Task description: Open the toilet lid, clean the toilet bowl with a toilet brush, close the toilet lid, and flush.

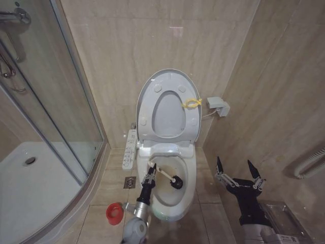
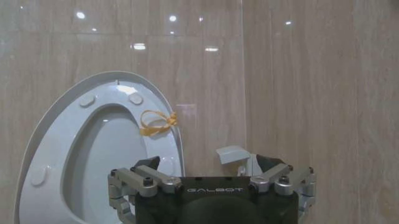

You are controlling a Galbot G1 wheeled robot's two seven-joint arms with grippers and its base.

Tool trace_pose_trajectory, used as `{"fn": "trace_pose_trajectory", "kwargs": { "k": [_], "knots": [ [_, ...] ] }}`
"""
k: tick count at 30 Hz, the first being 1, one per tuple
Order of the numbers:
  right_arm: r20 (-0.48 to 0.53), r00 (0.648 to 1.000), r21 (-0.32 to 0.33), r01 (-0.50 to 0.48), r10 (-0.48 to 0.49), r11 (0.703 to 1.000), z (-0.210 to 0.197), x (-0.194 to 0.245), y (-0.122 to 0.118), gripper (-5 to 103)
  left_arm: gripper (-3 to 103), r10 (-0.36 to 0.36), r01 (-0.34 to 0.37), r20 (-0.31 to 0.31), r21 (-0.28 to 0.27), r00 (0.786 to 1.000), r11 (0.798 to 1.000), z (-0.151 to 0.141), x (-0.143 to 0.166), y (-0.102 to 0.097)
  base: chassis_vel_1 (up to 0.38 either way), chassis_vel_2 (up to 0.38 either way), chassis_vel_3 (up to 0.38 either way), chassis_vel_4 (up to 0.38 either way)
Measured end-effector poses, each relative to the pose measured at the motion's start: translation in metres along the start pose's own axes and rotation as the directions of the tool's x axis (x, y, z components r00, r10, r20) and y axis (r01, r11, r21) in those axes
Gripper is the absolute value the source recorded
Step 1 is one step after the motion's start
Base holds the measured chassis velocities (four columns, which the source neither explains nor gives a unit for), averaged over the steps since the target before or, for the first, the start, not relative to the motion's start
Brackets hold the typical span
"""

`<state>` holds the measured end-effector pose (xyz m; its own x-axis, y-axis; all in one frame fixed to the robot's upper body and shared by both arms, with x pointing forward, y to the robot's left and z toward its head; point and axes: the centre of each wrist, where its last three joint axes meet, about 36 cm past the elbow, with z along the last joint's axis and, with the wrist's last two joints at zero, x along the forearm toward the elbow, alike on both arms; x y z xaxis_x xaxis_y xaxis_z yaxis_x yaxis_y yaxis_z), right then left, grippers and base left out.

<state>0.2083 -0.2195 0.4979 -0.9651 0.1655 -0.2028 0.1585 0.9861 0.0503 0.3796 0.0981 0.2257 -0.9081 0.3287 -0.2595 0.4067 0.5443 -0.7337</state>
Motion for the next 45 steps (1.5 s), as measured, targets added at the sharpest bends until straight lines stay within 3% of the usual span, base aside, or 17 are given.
{"fn": "trace_pose_trajectory", "kwargs": {
  "k": [2,6,9,12,17,20,21,23,28,30,32,35,41,42,44,45],
  "knots": [
    [0.0,1.0,0.0,0.0,0.0,1.0,0.0,0.0,0.0,100,20,-0.002,0.002,0.002,0.014,1.0,1.0,0.001,0.002,-0.003,0.0,0.0,0.0,0.0],
    [0.0,1.0,0.0,0.0,0.0,1.0,0.0,0.0,0.0,100,20,-0.032,0.03,0.016,0.111,0.999,0.993,0.005,0.015,-0.022,0.0,0.0,0.0,0.0],
    [0.0,1.0,0.0,0.0,0.0,1.0,0.0,0.0,0.0,100,20,-0.051,0.047,0.024,0.152,0.998,0.987,0.008,0.02,-0.028,0.0,0.0,0.0,0.0],
    [0.0,1.0,0.0,0.0,0.0,1.0,0.0,0.0,0.0,100,20,-0.06,0.055,0.025,0.157,0.998,0.986,0.01,0.022,-0.028,0.0,0.0,0.0,0.0],
    [0.0,1.0,0.0,0.0,0.0,1.0,0.0,0.0,0.0,100,22,-0.06,0.059,0.007,0.109,0.998,0.992,0.013,0.016,-0.016,0.0,0.0,0.0,0.0],
    [0.0,1.0,0.0,0.0,0.0,1.0,0.0,0.0,0.0,100,22,-0.018,0.016,-0.047,-0.052,0.999,0.998,0.021,0.007,0.006,0.0,0.0,0.0,0.0],
    [0.0,1.0,0.0,0.0,0.0,1.0,0.0,0.0,0.0,100,22,-0.018,0.016,-0.047,-0.052,0.999,0.998,0.021,0.007,0.006,0.0,0.0,0.0,0.0],
    [0.0,1.0,0.0,0.0,0.0,1.0,0.0,0.0,0.0,100,22,0.003,-0.011,-0.074,-0.107,0.997,0.994,0.027,0.005,0.014,0.0,0.0,0.0,0.0],
    [0.0,1.0,0.0,0.0,0.0,1.0,0.0,0.0,0.0,100,22,0.014,-0.02,-0.069,-0.098,0.998,0.995,0.028,-0.006,0.015,0.0,0.0,0.0,0.0],
    [0.0,1.0,0.0,0.0,0.0,1.0,0.0,0.0,0.0,100,22,0.01,-0.012,-0.046,-0.038,0.999,0.999,0.024,-0.014,0.012,0.0,0.0,0.0,0.0],
    [0.0,1.0,0.0,0.0,0.0,1.0,0.0,0.0,0.0,100,22,0.02,-0.019,-0.006,0.061,1.0,0.998,0.012,-0.021,0.008,0.0,0.0,0.0,0.0],
    [0.0,1.0,0.0,0.0,0.0,1.0,0.0,0.0,0.0,100,22,0.032,-0.034,0.015,0.105,0.999,0.994,0.004,-0.024,0.01,0.0,0.0,0.0,0.0],
    [0.0,1.0,0.0,0.0,0.0,1.0,0.0,0.0,0.0,100,22,0.057,-0.056,-0.038,0.037,0.998,0.998,0.008,-0.016,0.028,0.0,0.0,0.0,0.0],
    [0.0,1.0,0.0,0.0,0.0,1.0,0.0,0.0,0.0,100,22,0.054,-0.054,-0.05,0.017,0.997,0.998,0.01,-0.015,0.029,0.0,0.0,0.0,0.0],
    [0.0,1.0,0.0,0.0,0.0,1.0,0.0,0.0,0.0,100,22,0.044,-0.05,-0.081,-0.079,0.996,0.996,0.016,-0.016,0.034,0.0,0.0,0.0,0.0],
    [0.0,1.0,0.0,0.0,0.0,1.0,0.0,0.0,0.0,100,22,0.044,-0.05,-0.081,-0.079,0.996,0.996,0.016,-0.016,0.034,0.0,0.0,0.0,0.0]
  ]
}}
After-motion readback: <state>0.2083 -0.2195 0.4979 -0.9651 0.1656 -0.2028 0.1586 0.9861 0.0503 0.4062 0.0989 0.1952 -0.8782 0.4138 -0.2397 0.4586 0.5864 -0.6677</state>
